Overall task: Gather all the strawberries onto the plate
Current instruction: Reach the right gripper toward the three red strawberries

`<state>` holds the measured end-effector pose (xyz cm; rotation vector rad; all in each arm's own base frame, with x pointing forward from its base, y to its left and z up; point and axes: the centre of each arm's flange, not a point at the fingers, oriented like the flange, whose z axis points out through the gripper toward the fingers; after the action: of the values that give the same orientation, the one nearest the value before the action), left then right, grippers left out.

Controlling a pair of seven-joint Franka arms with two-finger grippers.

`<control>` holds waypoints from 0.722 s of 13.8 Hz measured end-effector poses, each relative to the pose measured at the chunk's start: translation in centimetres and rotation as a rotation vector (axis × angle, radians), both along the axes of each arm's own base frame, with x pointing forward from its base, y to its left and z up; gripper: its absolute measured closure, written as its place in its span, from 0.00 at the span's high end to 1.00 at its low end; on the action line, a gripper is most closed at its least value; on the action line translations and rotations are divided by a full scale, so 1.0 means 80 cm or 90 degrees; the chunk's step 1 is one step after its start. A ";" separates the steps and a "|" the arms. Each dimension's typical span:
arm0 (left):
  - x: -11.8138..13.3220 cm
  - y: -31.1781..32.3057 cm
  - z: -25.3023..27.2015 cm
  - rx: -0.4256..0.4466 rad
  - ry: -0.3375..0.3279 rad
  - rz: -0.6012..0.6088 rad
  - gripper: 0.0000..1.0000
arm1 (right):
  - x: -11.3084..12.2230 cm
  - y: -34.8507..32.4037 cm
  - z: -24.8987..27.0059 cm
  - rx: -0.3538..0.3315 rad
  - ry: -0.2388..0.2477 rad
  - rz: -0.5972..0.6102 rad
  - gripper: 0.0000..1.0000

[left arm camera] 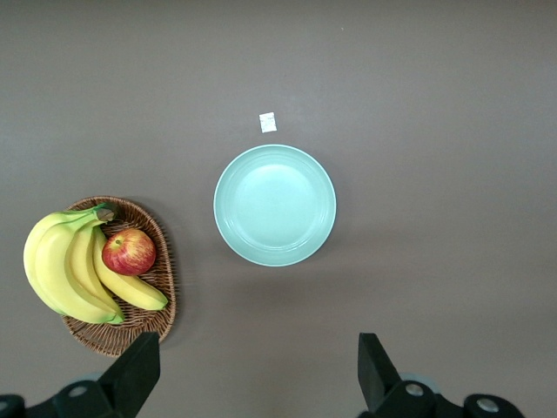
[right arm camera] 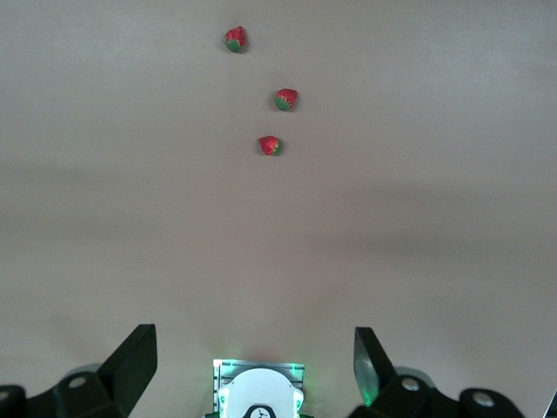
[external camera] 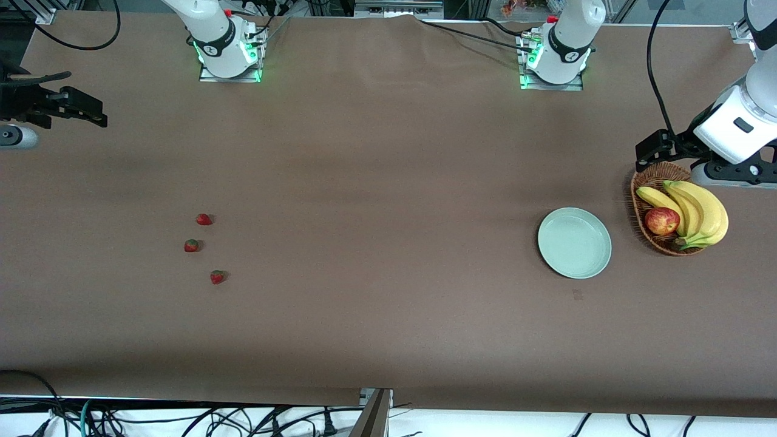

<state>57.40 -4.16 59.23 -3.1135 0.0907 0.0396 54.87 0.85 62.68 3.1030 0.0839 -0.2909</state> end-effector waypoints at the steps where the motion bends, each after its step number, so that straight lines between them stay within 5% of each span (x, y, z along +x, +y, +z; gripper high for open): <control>1: 0.000 -0.001 0.000 0.000 0.000 -0.001 1.00 | 0.000 0.000 0.000 0.000 0.000 0.000 1.00; 10: 0.000 -0.002 0.000 0.000 0.000 -0.001 1.00 | 0.028 -0.002 -0.033 -0.001 -0.005 -0.001 1.00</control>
<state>57.39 -4.28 59.23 -3.1140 0.0940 0.0396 57.12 0.72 60.07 3.1020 0.0805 -0.2793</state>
